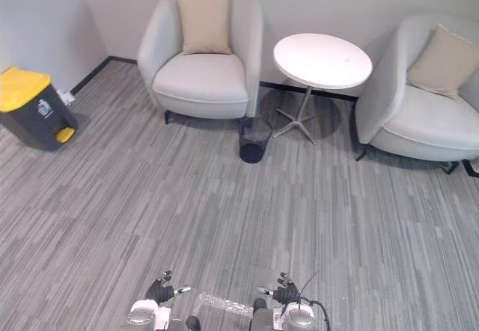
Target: Organize the slippers on the shoe rack
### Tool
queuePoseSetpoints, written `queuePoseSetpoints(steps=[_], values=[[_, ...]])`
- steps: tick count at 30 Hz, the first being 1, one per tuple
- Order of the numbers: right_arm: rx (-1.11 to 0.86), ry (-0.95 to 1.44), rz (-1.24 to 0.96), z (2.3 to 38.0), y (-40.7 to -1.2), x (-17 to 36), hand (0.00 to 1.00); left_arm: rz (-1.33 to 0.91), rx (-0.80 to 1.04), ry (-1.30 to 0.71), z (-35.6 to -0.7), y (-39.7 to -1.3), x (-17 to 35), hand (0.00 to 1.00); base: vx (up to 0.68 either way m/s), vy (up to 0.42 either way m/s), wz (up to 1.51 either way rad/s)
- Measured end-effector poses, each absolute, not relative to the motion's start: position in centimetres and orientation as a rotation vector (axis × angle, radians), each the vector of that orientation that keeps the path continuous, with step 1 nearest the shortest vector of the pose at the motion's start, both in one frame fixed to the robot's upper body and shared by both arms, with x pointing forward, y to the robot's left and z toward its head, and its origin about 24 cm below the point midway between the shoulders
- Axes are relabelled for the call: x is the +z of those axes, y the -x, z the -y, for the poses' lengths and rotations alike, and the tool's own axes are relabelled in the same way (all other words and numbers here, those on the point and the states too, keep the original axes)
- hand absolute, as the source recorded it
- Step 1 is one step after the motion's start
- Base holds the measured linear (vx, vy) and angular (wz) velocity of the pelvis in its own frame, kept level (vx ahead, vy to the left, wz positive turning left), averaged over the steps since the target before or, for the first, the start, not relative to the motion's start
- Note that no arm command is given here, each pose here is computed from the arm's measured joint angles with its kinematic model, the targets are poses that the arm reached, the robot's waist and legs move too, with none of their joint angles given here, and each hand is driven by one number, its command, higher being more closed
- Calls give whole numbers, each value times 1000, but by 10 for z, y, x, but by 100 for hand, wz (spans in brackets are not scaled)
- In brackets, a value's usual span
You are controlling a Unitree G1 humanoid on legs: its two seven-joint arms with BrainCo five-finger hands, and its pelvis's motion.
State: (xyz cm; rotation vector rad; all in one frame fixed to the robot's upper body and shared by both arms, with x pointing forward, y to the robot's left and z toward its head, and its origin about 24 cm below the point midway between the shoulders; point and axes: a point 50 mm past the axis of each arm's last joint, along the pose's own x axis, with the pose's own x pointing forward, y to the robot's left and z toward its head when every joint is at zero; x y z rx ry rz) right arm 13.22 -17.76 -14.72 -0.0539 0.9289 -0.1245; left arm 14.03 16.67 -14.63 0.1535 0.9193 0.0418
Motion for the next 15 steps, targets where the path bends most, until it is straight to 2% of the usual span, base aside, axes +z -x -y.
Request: queuePoseSetpoints(steps=[3, 8, 15], values=[[-176, 70, -976, 195, -121, -151, 0, -943, 8, -135, -154, -135, -150, 0, 45, -91, -34], [-181, 63, -987, 195, -120, -152, 0, -950, 13, -142, -157, -134, -150, 0, 24, -40, -41], [-214, 47, -999, 200, -116, -153, 0, -962, 43, -133, -164, -133, -151, 0, 25, 15, 2]])
